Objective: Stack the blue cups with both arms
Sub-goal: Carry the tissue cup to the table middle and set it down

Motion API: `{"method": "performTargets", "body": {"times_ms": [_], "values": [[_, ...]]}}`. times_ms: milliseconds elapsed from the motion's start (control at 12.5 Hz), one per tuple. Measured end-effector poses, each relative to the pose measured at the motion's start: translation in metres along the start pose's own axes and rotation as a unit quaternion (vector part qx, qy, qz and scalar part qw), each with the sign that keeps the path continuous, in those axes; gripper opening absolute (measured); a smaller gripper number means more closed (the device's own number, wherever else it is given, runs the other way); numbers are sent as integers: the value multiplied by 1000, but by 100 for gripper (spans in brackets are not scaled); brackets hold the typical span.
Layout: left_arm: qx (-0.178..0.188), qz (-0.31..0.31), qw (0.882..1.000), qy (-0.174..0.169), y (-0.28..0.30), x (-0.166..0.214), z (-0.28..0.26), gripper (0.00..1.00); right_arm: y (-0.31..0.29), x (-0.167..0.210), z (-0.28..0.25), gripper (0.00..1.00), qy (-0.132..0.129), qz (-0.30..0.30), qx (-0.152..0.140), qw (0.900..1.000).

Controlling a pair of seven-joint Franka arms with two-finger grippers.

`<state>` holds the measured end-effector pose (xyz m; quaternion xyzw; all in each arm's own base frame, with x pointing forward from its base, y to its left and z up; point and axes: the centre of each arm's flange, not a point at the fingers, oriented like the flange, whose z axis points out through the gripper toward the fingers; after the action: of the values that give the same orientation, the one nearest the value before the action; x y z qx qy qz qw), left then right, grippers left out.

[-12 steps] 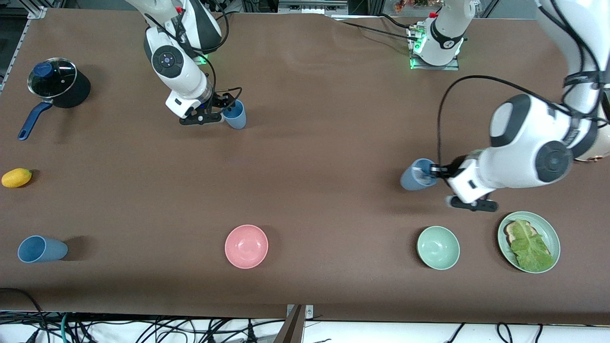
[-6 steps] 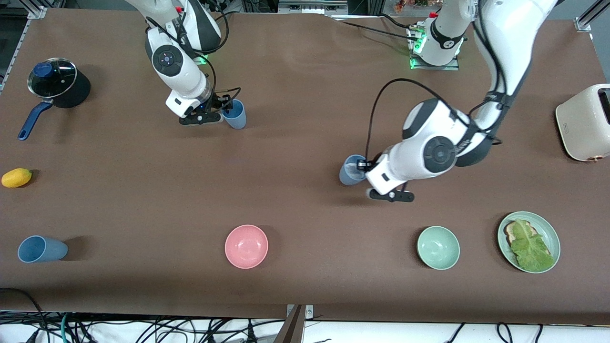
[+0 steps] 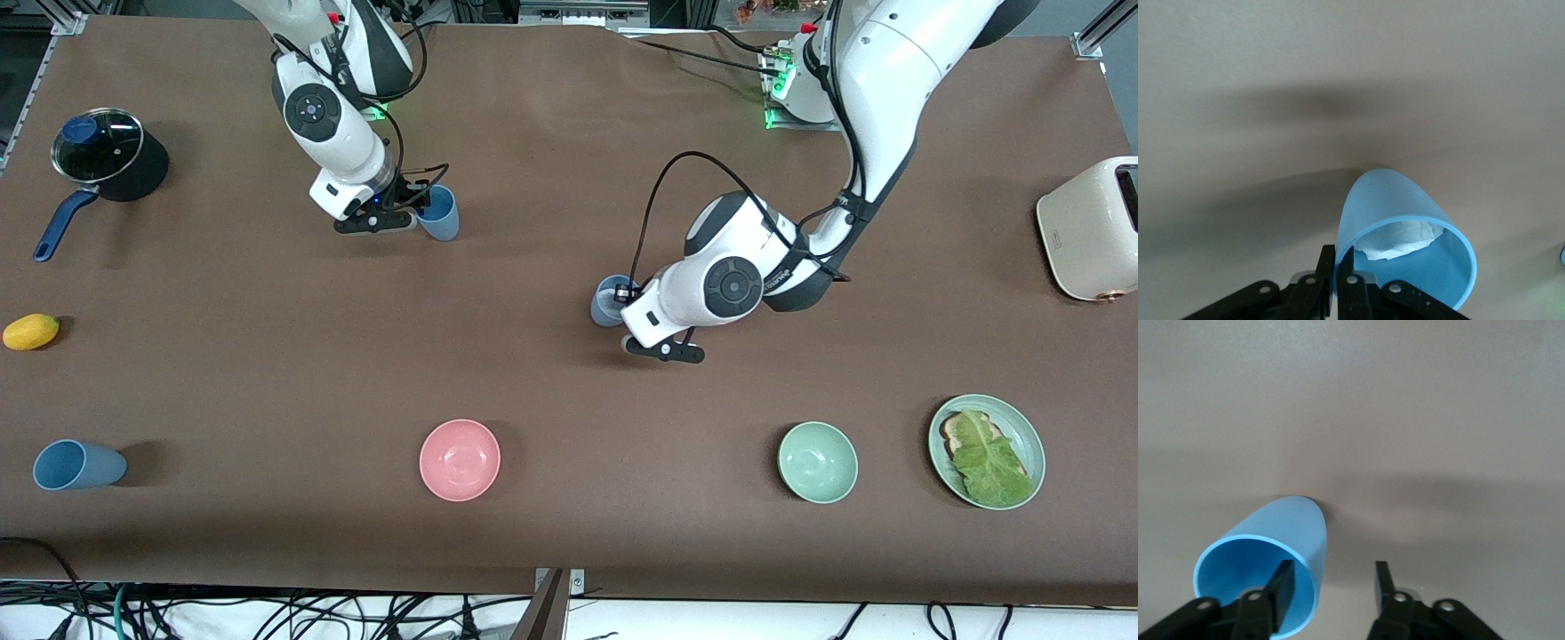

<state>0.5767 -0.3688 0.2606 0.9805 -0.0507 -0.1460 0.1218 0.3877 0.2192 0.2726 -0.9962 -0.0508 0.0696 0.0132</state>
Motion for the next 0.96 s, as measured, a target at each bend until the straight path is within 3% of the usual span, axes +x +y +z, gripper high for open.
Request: {"method": "performTargets", "body": {"times_ms": [80, 321, 401, 481, 642, 722, 882, 963], "values": [[0, 1, 1000, -3, 2, 0, 5, 1, 0, 0, 1, 40, 0, 0, 0, 1000], [5, 1, 1000, -8, 3, 0, 19, 1, -2, 1, 3, 38, 3, -2, 2, 1000], [6, 1, 1000, -7, 2, 1, 19, 8, -3, 0, 4, 37, 3, -3, 2, 1000], [6, 1, 1000, -6, 2, 1, 19, 19, -4, 0, 5, 37, 3, -4, 2, 1000], [5, 1, 1000, -4, 2, 2, 17, 40, -5, 0, 4, 22, 4, -5, 2, 1000], [4, 1, 1000, 0, 3, 2, 12, 51, -5, 0, 4, 21, 4, -5, 2, 1000], [10, 2, 1000, 5, 4, -1, -17, 74, -5, 0, 4, 4, 5, -4, 3, 1000], [18, 3, 1000, 7, 4, -6, -42, 86, -5, 0, 3, 4, 5, -5, 3, 1000]]}}
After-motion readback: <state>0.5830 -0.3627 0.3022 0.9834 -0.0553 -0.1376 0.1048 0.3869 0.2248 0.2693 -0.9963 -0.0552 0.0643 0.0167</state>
